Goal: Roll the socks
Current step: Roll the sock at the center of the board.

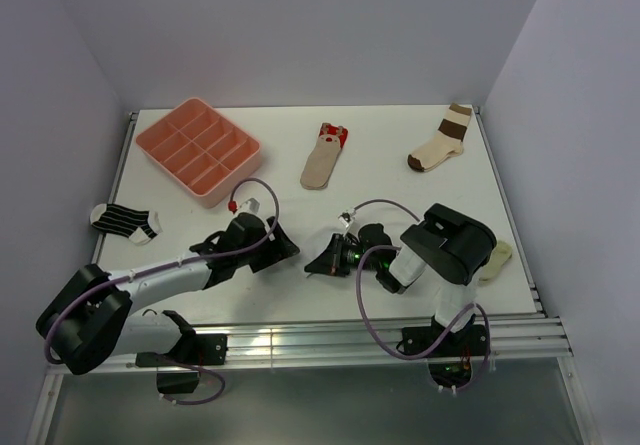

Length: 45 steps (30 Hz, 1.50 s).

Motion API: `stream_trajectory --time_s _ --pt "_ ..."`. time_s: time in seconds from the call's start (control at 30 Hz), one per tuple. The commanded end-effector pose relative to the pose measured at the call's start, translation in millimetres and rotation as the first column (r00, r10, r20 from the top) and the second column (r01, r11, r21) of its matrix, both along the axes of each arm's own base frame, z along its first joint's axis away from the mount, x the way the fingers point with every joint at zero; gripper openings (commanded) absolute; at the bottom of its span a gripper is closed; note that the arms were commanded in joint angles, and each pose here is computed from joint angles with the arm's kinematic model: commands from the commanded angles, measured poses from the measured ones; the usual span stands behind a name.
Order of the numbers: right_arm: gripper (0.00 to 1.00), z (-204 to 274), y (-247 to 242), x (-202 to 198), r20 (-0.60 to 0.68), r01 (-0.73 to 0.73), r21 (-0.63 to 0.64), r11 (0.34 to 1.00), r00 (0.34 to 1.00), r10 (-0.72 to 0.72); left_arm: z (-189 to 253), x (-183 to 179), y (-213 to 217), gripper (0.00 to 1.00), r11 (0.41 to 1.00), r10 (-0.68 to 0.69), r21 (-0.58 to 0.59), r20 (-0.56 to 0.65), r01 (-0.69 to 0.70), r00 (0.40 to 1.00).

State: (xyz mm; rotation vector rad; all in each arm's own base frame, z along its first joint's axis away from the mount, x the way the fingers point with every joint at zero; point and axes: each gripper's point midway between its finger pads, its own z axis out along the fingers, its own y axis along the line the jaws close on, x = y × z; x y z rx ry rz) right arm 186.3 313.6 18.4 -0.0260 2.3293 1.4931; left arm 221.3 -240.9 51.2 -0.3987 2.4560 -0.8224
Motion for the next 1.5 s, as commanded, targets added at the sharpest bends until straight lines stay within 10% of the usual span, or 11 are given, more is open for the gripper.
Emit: stream_trajectory --time_s 0.0,0.6,0.97,1.2,1.47 --pt "0.00 -52.9 -26.0 -32.3 -0.198 -0.049 -0.158 0.986 0.980 0.017 23.2 9.2 -12.8 0.77 0.996 -0.044 -0.075 0.116 0.053 0.992" --pt "0.00 -62.0 -29.8 -28.8 -0.252 -0.066 -0.160 0.985 0.967 0.024 -28.7 4.4 -8.7 0.63 0.997 -0.073 0.009 0.040 0.073 0.997" --pt "0.05 -59.5 -30.5 -22.5 -0.212 -0.064 -0.185 0.981 0.977 0.024 -62.6 3.0 -4.4 0.30 0.992 -0.068 0.101 -0.059 0.073 0.996" --pt "0.25 -41.0 -33.7 -7.7 -0.054 -0.047 -0.278 0.959 0.998 0.033 -68.6 4.8 3.2 0.00 0.978 -0.030 0.200 -0.142 0.058 0.989" --pt "0.50 4.0 -41.8 24.7 0.267 0.153 -0.447 0.881 0.963 -0.032 -73.1 -0.5 12.9 0.01 0.934 0.019 0.347 -0.274 0.080 0.962"
